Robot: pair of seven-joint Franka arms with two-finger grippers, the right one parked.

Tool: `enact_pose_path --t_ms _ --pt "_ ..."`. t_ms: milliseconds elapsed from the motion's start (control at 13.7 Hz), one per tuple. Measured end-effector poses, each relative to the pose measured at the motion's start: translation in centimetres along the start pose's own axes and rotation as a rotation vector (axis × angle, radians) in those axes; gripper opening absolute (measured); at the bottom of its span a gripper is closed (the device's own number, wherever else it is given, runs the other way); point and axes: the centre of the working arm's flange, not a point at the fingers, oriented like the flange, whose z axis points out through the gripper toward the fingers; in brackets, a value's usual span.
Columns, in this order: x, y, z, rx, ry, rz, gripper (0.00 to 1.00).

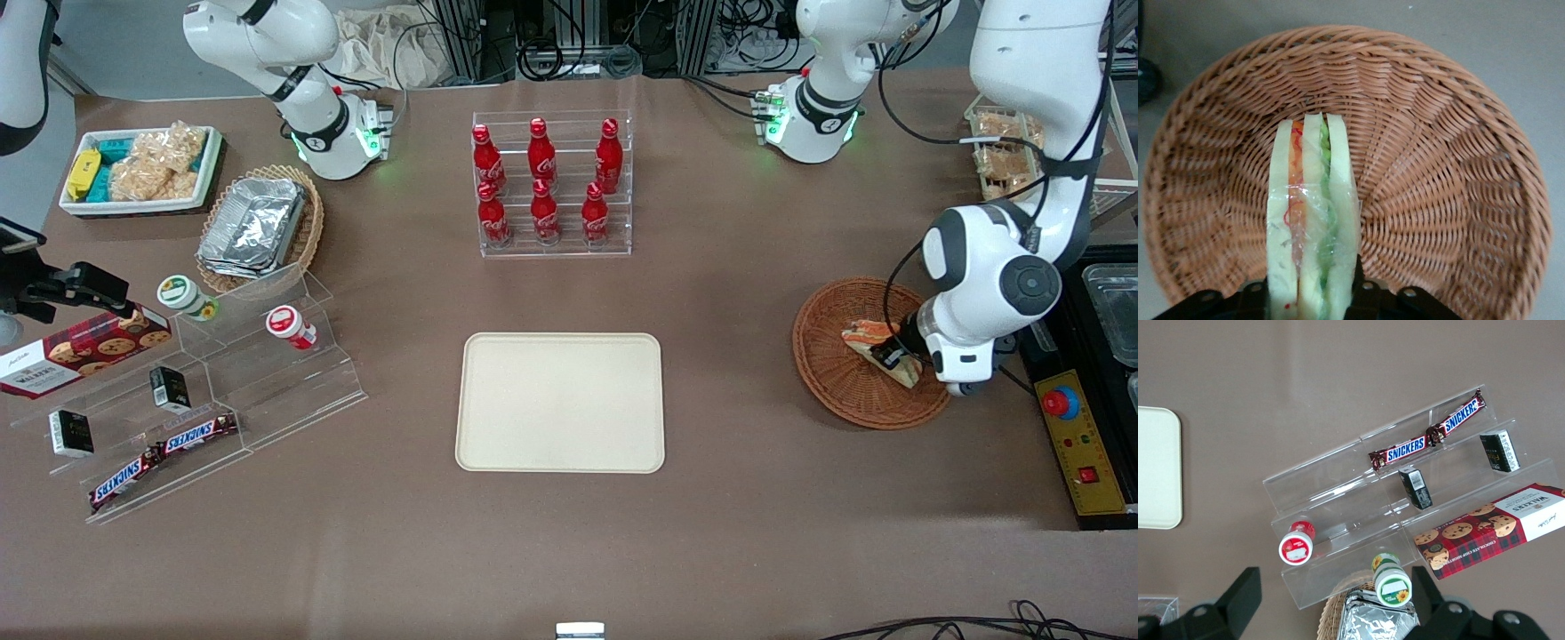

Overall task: Place sandwich from basket to tray
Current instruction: 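Lower the open left gripper around the wrapped sandwich and close it, then lift the sandwich out of the basket and carry it toward the tray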

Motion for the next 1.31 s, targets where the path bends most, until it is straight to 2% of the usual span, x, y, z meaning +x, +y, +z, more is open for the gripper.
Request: enact_pose_path --t_ms 219,292,438,583,729,802,1021,1167,1312 --pt "-0.3 0.3 -9.3 -0.002 -0.012 0.06 0.33" --pt "-0.8 0.9 -12.6 -0.015 -0.016 0.07 0.3" --pt "-2.7 3.5 -17.5 -0.041 -0.054 0.109 0.2" --pt "-5.4 6.9 -20.2 -0.06 -0.059 0.181 0.2" --pt "-9.0 10.6 -21.2 -0.082 -0.058 0.247 0.2" --pt "-10.8 12.5 -21.1 -0.093 -0.067 0.258 0.2" --pt "-16.0 17.9 -19.7 -0.135 -0.06 0.271 0.2" --pt "-19.9 21.0 -18.1 -0.126 -0.062 0.284 0.2" --pt "-23.3 23.9 -16.3 -0.103 -0.031 0.339 0.2"
